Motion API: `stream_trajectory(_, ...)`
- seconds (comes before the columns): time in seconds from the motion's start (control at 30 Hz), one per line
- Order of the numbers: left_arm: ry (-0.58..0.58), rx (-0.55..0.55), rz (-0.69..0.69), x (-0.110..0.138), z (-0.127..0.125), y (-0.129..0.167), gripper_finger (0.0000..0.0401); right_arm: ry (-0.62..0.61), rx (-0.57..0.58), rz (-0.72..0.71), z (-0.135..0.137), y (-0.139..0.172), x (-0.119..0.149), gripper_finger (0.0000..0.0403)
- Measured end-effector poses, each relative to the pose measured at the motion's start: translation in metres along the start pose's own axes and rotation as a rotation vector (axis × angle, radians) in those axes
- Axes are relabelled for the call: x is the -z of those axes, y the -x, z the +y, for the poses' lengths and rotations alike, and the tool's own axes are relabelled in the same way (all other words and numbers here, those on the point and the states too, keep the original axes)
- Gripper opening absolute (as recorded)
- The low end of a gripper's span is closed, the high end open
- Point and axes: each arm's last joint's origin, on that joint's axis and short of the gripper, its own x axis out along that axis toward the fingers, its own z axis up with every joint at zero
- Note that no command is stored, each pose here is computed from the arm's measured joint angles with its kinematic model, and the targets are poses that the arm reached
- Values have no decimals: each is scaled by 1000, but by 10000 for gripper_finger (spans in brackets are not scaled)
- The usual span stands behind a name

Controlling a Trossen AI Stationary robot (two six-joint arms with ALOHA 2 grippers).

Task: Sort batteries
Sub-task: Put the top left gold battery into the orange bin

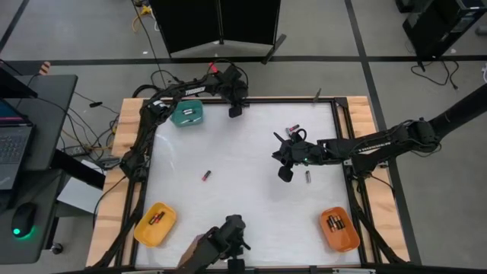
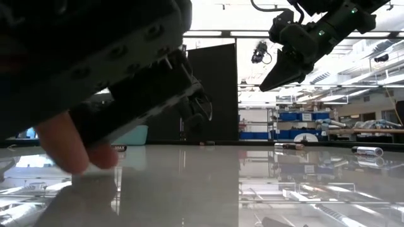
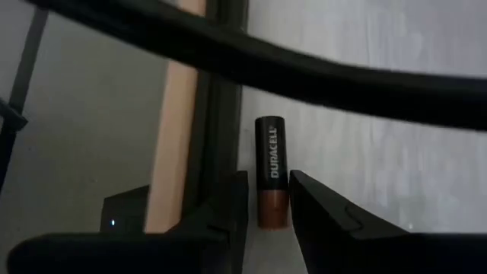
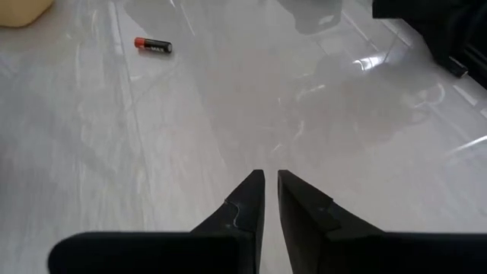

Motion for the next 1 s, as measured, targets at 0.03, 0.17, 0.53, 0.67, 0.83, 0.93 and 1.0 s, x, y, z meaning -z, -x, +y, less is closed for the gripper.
stream_trajectory(0.03, 0, 4, 11, 1, -1, -3, 106, 0, 0, 0, 0, 0, 0, 50)
stream_trajectory(0.17, 4, 15, 33, 2, -3, -4, 106, 1, -1, 0, 0, 0, 0, 52)
stream_trajectory(0.53, -4, -20, 87, -2, -12, -6, 106, 19, -1, 2, 0, 0, 0, 48)
stream_trajectory(0.67, -10, -35, 106, -4, -15, -7, 97, 19, -1, 2, 0, 0, 0, 50)
stream_trajectory(0.83, -4, -36, 111, -4, -15, -6, 55, 19, 0, 2, 0, 0, 0, 45)
stream_trajectory(0.93, -5, -46, 122, -4, -15, -6, 47, 20, -1, 2, 0, 0, 0, 41)
stream_trajectory(1.0, -5, -56, 136, -3, -16, -6, 47, 20, -1, 2, 0, 0, 0, 39)
